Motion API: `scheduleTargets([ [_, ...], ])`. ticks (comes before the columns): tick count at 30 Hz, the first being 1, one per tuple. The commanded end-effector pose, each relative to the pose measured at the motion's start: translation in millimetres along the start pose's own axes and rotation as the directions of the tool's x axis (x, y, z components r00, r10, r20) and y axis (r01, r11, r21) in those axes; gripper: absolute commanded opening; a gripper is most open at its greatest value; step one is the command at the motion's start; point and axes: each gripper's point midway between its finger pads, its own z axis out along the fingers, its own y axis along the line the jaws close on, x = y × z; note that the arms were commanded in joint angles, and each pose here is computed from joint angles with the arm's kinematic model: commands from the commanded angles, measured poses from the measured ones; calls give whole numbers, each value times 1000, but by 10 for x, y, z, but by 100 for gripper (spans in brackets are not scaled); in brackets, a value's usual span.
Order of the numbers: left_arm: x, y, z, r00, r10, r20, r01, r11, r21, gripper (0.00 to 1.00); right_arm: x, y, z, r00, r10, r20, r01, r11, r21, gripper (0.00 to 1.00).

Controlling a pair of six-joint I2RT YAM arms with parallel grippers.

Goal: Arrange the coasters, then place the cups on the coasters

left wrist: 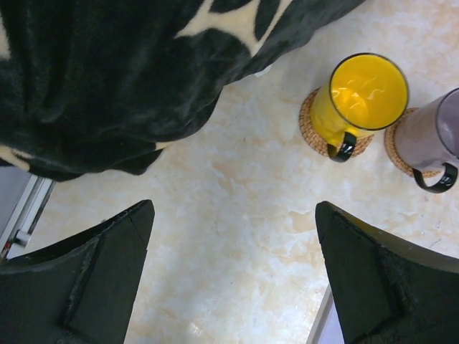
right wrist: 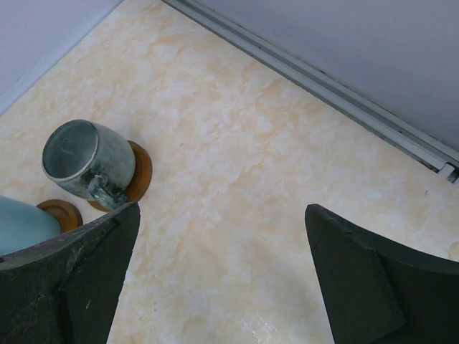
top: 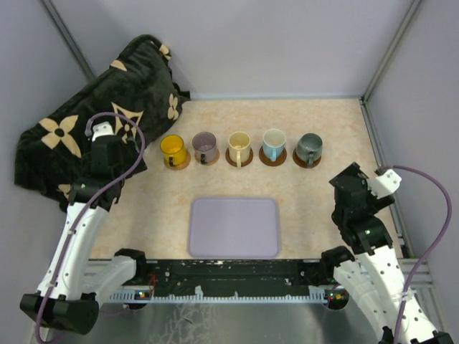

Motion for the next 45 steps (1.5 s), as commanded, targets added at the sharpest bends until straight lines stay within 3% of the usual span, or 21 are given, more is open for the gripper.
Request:
scheduleTargets([
  [1,172,141,-12,998,-31,-56,29,999,-22,99,-263,-42,-68,994,88,66,-90,996,18,99],
  [13,97,361,-369,993,-107,56,108,994,-19,100,-244,-22,-69,994,93,58,-93,996,5,99],
  [45,143,353,-444,987,-135,90,133,991,28,100,-219,-33,-80,994,93,52,-93,996,-4,99],
])
